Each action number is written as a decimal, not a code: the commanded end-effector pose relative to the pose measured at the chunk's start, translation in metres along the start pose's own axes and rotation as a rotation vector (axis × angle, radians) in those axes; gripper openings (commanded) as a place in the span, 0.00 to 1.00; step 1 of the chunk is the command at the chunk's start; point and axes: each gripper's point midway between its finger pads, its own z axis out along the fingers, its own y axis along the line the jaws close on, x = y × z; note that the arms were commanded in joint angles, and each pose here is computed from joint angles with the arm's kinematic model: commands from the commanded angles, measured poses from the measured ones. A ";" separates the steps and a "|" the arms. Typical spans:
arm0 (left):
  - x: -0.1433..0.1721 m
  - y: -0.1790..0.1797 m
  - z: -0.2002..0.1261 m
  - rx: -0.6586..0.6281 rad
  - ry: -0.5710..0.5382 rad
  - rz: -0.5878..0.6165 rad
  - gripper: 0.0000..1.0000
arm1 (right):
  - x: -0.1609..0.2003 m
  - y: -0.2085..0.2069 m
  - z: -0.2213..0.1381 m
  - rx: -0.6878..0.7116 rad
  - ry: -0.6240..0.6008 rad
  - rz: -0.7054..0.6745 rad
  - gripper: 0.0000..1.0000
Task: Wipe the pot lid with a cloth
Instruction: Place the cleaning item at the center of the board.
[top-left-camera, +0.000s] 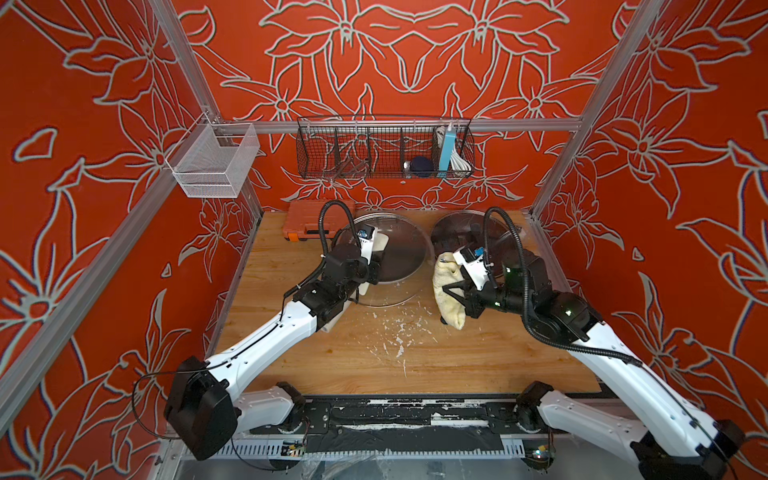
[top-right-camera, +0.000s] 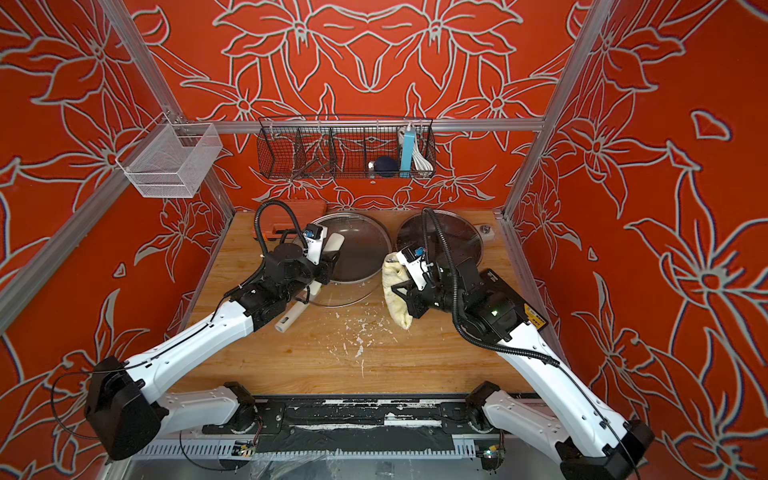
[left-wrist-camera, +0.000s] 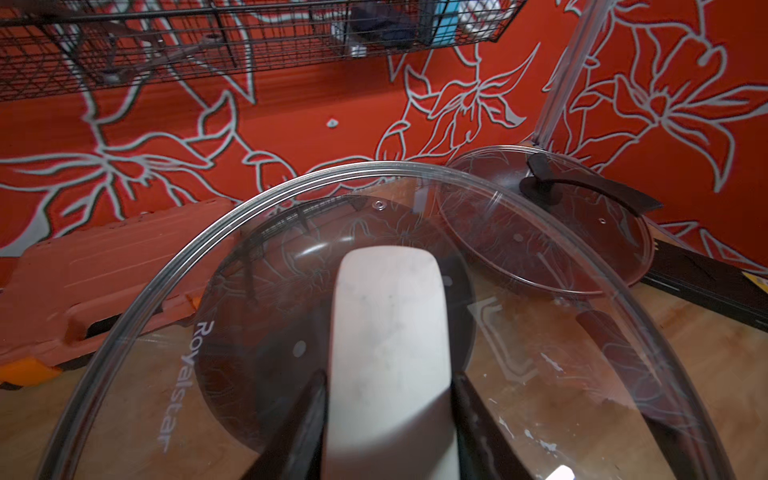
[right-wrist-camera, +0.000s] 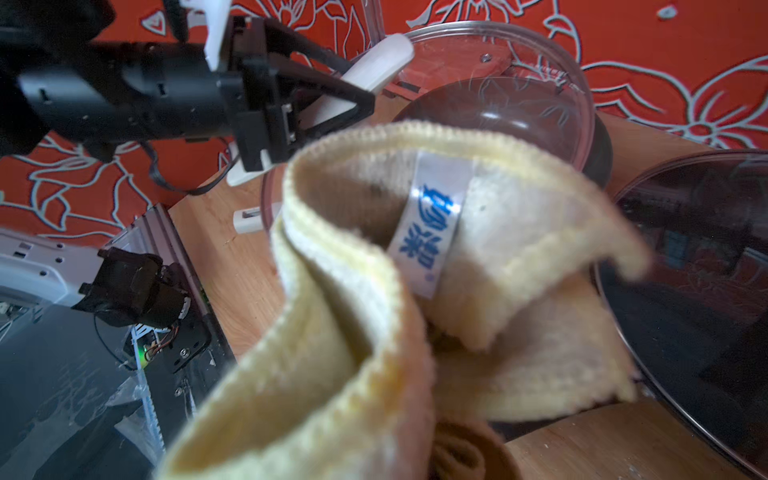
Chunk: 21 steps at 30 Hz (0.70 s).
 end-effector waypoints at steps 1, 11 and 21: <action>-0.108 0.005 -0.019 0.018 -0.368 -0.070 0.00 | 0.001 0.008 0.010 -0.029 -0.002 -0.037 0.00; -0.097 0.022 0.029 -0.014 -0.336 -0.052 0.00 | 0.007 -0.004 0.008 0.044 0.002 -0.042 0.00; -0.097 0.023 0.032 -0.023 -0.332 -0.050 0.00 | 0.053 -0.004 0.082 -0.053 0.164 0.202 0.00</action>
